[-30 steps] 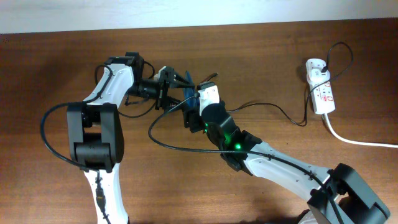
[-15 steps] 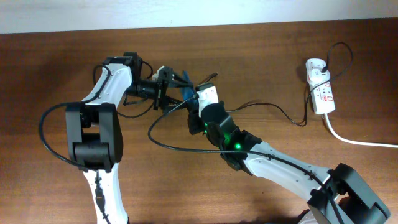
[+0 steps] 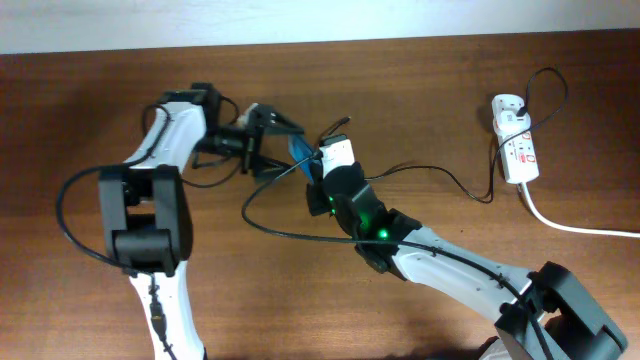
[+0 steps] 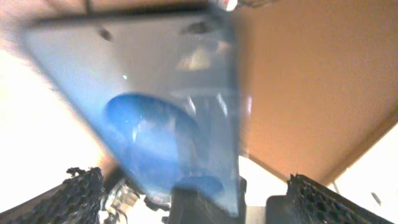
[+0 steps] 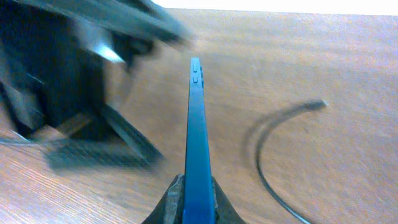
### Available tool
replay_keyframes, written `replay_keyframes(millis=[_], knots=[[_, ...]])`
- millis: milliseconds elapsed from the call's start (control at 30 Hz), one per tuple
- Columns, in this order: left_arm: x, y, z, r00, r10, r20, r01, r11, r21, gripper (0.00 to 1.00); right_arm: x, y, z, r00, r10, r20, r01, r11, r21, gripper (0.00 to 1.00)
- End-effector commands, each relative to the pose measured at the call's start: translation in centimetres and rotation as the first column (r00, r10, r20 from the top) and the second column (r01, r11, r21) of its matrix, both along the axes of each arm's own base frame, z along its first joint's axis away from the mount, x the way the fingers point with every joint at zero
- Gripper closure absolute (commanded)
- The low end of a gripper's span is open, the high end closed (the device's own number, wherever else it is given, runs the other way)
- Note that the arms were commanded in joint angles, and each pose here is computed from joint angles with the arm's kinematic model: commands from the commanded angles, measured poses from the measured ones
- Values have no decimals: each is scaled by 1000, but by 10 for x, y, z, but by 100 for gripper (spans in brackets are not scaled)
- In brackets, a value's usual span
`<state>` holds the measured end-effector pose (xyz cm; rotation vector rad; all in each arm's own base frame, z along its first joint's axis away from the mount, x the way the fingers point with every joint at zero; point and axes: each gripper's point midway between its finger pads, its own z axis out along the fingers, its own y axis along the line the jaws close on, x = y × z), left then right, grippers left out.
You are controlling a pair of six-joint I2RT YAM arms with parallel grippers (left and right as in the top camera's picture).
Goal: Plug charger to phone and switch on socket
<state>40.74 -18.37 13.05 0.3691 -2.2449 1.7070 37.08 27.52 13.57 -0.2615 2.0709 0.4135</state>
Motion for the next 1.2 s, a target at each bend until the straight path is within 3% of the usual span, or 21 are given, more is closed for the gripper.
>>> replay_keyframes(millis=[0,67,167,300,433,567,667,800,900,967,1067,1167], knots=[[23,73,-16,992,95,80,-107,980,168,1,9,-45,61,988,-147,40,142,984,109,96],[21,121,11,970,138,200,-172,972,163,1,-5,-84,77,968,-240,-66,249,950,190,96],[6,158,50,922,149,357,-218,963,161,1,-32,-95,86,965,-185,-187,232,933,273,96],[-45,195,139,767,120,630,-299,936,185,1,-44,-91,90,927,-173,-334,312,850,424,96],[-106,184,222,564,18,826,-392,886,249,1,-44,-84,77,840,-185,-510,473,712,520,96],[-174,160,259,423,-202,883,-494,765,412,1,-54,-67,75,819,-80,-568,449,706,547,96],[-228,145,276,327,-364,872,-605,629,489,1,-55,-65,75,818,-67,-572,442,708,550,96],[-257,142,279,299,-448,843,-674,526,519,1,-55,-65,76,818,-65,-571,441,708,551,96],[-244,157,277,342,-391,854,-715,482,507,1,-53,-68,76,821,-86,-564,450,705,548,96],[-215,180,274,376,-232,897,-783,438,442,1,-50,-72,75,823,-116,-556,465,700,542,96],[-177,201,243,415,-19,910,-816,435,381,1,-50,-72,75,823,-116,-557,465,701,541,96],[-136,178,177,515,403,757,-736,661,149,1,-50,-73,74,821,-117,-559,467,701,539,96]])
